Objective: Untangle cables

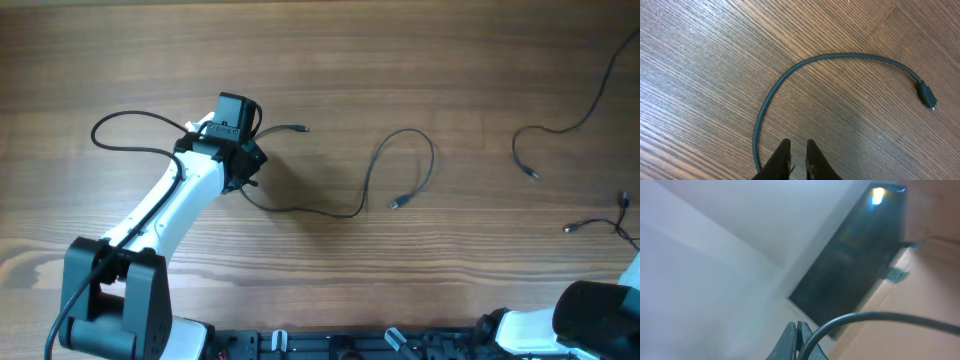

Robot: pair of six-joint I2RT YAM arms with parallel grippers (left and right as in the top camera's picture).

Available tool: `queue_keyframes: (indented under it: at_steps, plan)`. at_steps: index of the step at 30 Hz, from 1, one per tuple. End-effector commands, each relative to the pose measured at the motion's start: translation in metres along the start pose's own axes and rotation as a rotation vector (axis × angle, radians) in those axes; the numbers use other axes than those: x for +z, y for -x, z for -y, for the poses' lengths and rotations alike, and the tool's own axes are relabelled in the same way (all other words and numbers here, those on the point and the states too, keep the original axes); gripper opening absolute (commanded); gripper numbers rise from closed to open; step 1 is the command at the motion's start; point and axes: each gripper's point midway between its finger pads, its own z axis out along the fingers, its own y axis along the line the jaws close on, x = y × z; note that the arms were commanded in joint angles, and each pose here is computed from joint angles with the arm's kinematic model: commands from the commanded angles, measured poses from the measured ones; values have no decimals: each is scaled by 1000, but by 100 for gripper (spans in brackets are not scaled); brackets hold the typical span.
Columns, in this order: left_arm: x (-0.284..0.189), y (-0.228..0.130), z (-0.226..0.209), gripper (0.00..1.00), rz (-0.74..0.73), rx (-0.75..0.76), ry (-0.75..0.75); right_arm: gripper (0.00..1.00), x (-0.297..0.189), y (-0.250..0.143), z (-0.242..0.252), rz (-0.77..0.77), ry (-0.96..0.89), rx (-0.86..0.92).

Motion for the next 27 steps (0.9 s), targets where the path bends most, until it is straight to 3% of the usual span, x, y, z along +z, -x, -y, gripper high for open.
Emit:
queue_keyframes:
  at_steps: [1, 4, 6, 10, 14, 19, 23, 27]
  plan:
    - [1, -3, 1, 12, -13, -10, -6, 5, -4, -13, 45, -83, -181, -355]
    - [1, -3, 1, 12, -12, -10, -7, 5, -19, -33, 105, -225, -364, -560]
    - [1, -3, 1, 12, -12, -10, -7, 5, -35, -62, 154, -401, -430, -698]
    - [1, -6, 3, 12, -23, -6, -15, 5, -84, -96, 245, -654, -631, -777]
    - [0, -12, 8, 12, -29, 14, -23, 5, -165, -125, 330, -976, -853, -849]
    - [-1, -21, 15, 12, -36, 46, -32, 5, -234, -134, 356, -1294, -965, -1028]
    - [-2, -27, 20, 12, -39, 66, -39, 5, -273, -103, 358, -1372, -1185, -1204]
    - [-3, -30, 21, 12, -42, 74, -40, 4, -321, -99, 356, -1508, -1309, -1123]
